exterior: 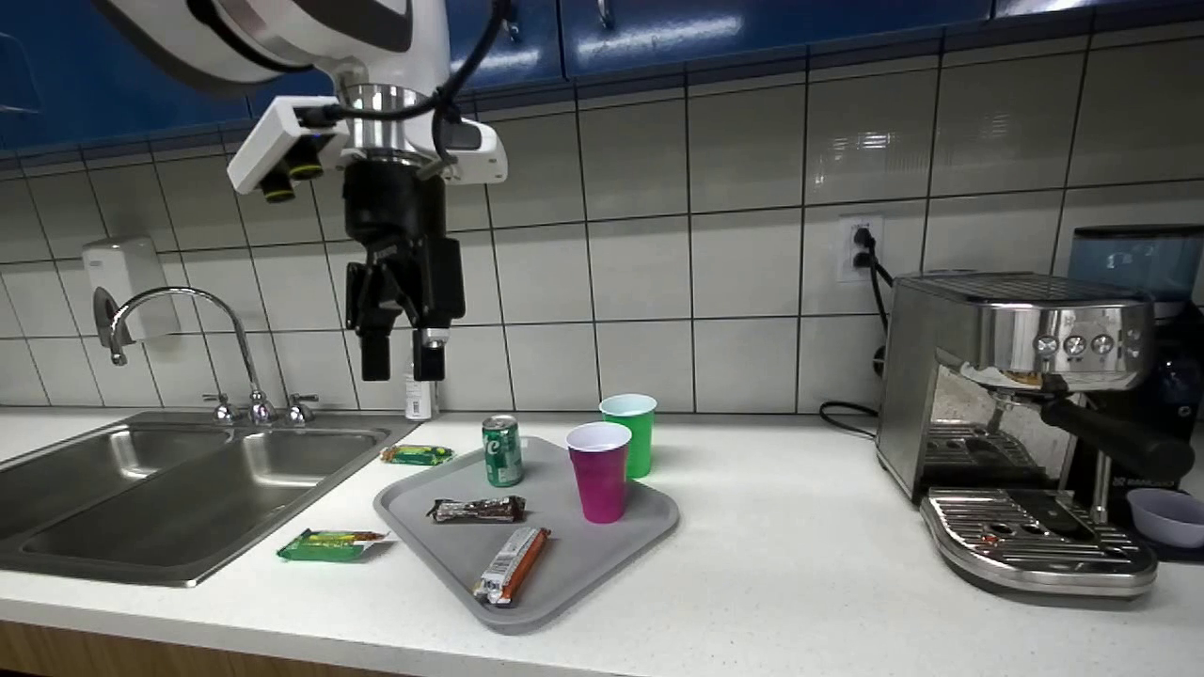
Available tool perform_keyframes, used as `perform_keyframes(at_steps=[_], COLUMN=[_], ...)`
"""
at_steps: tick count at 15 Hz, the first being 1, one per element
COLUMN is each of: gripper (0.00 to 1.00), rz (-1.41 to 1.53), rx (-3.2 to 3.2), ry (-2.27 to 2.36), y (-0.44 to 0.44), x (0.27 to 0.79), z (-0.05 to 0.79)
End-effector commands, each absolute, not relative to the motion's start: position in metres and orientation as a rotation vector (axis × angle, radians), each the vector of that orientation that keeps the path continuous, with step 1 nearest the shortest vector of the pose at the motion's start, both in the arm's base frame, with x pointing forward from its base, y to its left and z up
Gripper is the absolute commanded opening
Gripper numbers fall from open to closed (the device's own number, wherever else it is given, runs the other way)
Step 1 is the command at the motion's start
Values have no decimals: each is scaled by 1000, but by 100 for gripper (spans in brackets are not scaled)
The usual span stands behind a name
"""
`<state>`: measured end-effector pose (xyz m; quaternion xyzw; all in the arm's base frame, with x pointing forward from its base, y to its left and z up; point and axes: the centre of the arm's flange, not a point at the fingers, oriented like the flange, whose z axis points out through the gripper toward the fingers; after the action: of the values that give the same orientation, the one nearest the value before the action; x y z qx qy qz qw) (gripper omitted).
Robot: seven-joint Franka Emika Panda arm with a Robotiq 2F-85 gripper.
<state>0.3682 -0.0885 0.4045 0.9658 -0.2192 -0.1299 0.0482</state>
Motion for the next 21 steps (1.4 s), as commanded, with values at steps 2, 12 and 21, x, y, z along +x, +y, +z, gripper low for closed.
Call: perform_keyframes(at_steps=[2,12,21], gripper=[100,100,100], rz=[-407,-386,-360], rx=[2895,2868,2930], ry=[-601,-452,-334], y=[-95,-95,-80], x=[394,426,446], z=[372,315,255])
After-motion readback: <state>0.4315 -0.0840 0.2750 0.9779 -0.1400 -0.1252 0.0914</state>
